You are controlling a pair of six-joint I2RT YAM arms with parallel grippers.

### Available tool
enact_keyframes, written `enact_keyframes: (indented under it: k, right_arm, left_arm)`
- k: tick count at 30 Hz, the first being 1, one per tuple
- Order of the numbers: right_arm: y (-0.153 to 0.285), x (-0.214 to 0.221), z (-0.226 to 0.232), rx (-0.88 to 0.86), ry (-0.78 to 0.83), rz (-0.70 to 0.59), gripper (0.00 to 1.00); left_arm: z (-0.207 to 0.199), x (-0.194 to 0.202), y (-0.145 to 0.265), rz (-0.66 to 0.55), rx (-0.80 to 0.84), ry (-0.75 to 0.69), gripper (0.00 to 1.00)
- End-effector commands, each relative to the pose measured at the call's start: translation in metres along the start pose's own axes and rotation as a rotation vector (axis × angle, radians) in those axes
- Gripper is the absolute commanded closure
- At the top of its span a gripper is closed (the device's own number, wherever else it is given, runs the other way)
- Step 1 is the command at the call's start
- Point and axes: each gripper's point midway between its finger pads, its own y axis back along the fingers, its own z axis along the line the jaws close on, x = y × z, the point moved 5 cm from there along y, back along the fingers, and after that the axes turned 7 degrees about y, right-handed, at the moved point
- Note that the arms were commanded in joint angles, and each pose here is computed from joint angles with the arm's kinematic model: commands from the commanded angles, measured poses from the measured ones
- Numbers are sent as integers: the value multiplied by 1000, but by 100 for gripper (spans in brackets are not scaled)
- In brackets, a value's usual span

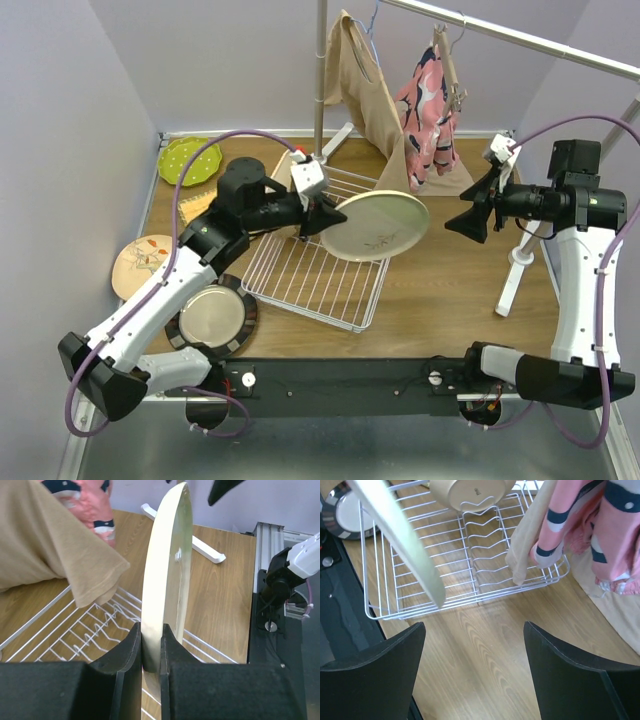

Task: Load the plates into the dish rack
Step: Pass the plate from the left arm to the right

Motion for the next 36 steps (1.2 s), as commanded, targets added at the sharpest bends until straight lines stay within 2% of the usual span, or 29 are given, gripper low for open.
enact_keyframes:
  k: [1, 6, 9, 10, 12, 15, 17, 19, 20, 22, 27, 36]
  right_arm:
    - [-2, 11, 14, -74, 59, -11, 13]
    - [-7, 26, 25, -128, 159, -14, 12]
    - [-12, 33, 28, -154, 178, -27, 12]
    - [-12, 34, 30, -160, 191, -33, 12]
    - [-15, 39, 33, -173, 241, -54, 12]
    - [-17, 46, 39, -168, 321, -70, 12]
    - [-16, 42, 34, -106, 396, -85, 11]
    - [-18, 47, 33, -75, 380, -84, 10]
    - [-16, 39, 28, -27, 457, -107, 9]
    - [-18, 42, 28, -1, 465, -119, 7]
    - [-13, 29, 26, 133, 669, -204, 2]
    - [-11, 21, 31, 253, 922, -317, 2]
  left_arm:
    - [-12, -36, 24, -70, 133, 29, 100]
    - [-10, -33, 27, -30, 170, 289, 100]
    - [-12, -44, 30, -66, 181, 359, 100]
    - [-13, -46, 32, -69, 176, 443, 100]
    - [-11, -48, 34, -81, 155, 499, 100]
    - [0, -49, 40, -95, 71, 655, 100]
    - [8, -49, 44, -112, 23, 766, 100]
    - [11, -50, 44, -124, 1, 835, 100]
    - [12, -52, 45, -138, -7, 903, 100]
    - [12, -54, 44, -159, -1, 954, 100]
    - [13, -50, 41, -154, 22, 1162, 100]
    - [12, -26, 40, -74, -38, 1343, 100]
